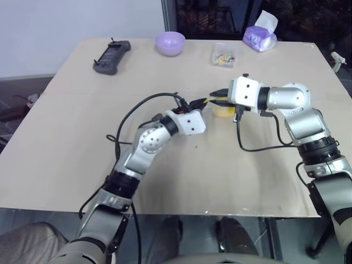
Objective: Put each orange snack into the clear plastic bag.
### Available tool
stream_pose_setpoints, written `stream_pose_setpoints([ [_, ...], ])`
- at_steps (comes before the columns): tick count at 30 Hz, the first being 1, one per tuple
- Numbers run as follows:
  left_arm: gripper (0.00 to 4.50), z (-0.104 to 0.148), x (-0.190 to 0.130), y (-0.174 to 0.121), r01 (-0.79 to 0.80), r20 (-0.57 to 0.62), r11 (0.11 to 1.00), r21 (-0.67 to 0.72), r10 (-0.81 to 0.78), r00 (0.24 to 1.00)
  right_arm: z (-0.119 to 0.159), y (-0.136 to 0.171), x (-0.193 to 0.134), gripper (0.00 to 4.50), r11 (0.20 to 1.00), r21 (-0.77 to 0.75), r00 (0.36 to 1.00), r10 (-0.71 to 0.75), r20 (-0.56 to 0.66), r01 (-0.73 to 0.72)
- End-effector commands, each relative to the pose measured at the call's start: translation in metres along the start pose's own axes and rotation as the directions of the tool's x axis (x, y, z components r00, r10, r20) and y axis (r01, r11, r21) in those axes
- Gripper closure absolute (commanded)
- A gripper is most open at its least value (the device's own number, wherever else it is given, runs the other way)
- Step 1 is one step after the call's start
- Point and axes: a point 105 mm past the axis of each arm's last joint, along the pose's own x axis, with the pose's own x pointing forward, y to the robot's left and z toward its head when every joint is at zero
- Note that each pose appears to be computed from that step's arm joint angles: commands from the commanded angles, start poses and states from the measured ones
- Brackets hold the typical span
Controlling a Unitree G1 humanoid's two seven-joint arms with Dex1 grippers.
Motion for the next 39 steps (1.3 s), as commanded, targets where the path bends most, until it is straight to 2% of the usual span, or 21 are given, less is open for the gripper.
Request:
stream_pose_setpoints([
  [1,4.50,0.014,0.003,0.006,-0.016,0.056,1.000,0.023,0.014,0.998,0.011,-0.014,-0.007,4.47,0.997,-0.057,0.999,-0.047,0.020,0.048],
  [9,4.50,0.013,0.003,0.006,-0.018,0.051,1.000,0.024,0.016,0.999,0.009,-0.017,-0.009,4.47,0.996,-0.059,0.998,-0.062,0.010,0.062],
  [15,4.50,0.000,-0.001,0.014,-0.061,-0.014,0.997,0.040,0.062,0.998,-0.005,-0.020,-0.018,4.47,0.995,-0.066,0.996,-0.075,-0.052,0.072],
  [23,4.50,-0.024,-0.007,0.042,-0.176,-0.134,0.977,0.117,0.191,0.972,-0.035,-0.022,-0.036,4.47,0.994,-0.081,0.975,-0.092,-0.201,0.077],
  [39,4.50,-0.030,-0.016,0.077,-0.321,-0.163,0.917,0.238,0.363,0.917,-0.060,-0.034,-0.070,4.47,0.987,-0.112,0.928,-0.149,-0.340,0.118],
])
